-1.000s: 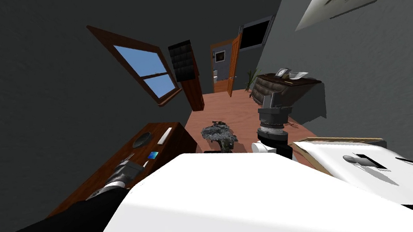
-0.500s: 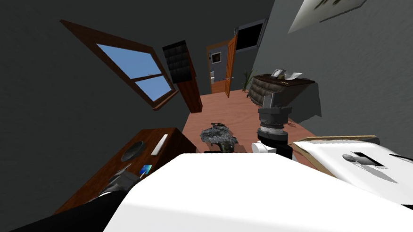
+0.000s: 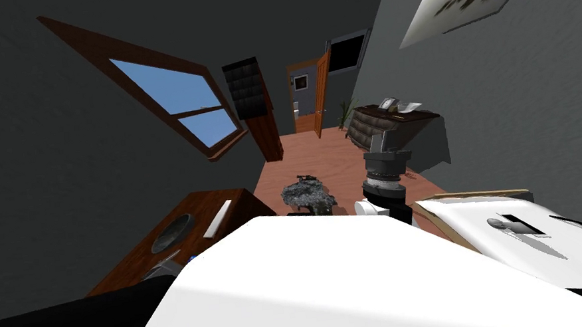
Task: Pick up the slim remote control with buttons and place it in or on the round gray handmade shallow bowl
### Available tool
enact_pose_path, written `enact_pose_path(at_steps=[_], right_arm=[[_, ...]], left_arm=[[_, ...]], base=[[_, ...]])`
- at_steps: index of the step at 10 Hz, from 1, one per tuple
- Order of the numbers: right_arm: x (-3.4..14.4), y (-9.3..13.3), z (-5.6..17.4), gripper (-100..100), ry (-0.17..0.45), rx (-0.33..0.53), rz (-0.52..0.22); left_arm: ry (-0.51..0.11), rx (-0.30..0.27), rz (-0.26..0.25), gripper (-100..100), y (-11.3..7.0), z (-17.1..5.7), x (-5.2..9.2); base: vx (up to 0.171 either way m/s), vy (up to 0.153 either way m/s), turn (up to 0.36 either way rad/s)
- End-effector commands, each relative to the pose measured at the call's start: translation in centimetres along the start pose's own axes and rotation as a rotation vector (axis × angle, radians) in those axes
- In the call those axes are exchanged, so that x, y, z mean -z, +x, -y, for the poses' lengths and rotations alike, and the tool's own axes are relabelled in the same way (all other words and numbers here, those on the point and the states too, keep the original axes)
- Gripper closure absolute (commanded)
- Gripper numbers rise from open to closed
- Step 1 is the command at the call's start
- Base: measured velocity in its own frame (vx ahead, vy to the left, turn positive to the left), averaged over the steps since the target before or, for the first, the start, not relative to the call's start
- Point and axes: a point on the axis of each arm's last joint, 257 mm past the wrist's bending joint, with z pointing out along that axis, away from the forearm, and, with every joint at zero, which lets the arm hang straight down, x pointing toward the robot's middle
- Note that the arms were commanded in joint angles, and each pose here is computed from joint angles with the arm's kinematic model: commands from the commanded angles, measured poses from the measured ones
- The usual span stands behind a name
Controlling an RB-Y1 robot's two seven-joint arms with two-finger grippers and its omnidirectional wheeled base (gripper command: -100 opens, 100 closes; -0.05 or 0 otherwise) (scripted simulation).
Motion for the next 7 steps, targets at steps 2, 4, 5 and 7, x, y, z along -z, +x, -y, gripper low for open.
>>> enact_pose_path(at_steps=[2, 4, 5, 7], right_arm=[[0.0, 0.0, 0.0, 0, 0.000, 0.000, 0.000], [0.0, 0.0, 0.0, 0, 0.000, 0.000, 0.000], [0.0, 0.0, 0.0, 0, 0.000, 0.000, 0.000], [0.0, 0.0, 0.0, 0, 0.000, 0.000, 0.000]], left_arm=[[-0.096, 0.071, 0.072, -100, -2.7, -2.3, 1.0], [-0.154, 0.121, 0.115, -100, -4.1, -3.9, 1.8], [-0.208, 0.168, 0.157, -100, -5.4, -5.5, 2.6], [-0.259, 0.217, 0.197, -100, -6.5, -7.1, 3.5]], base=[[0.172, 0.056, -0.054], [0.141, 0.047, -0.047], [0.214, 0.085, -0.070], [0.183, 0.115, 0.010]])
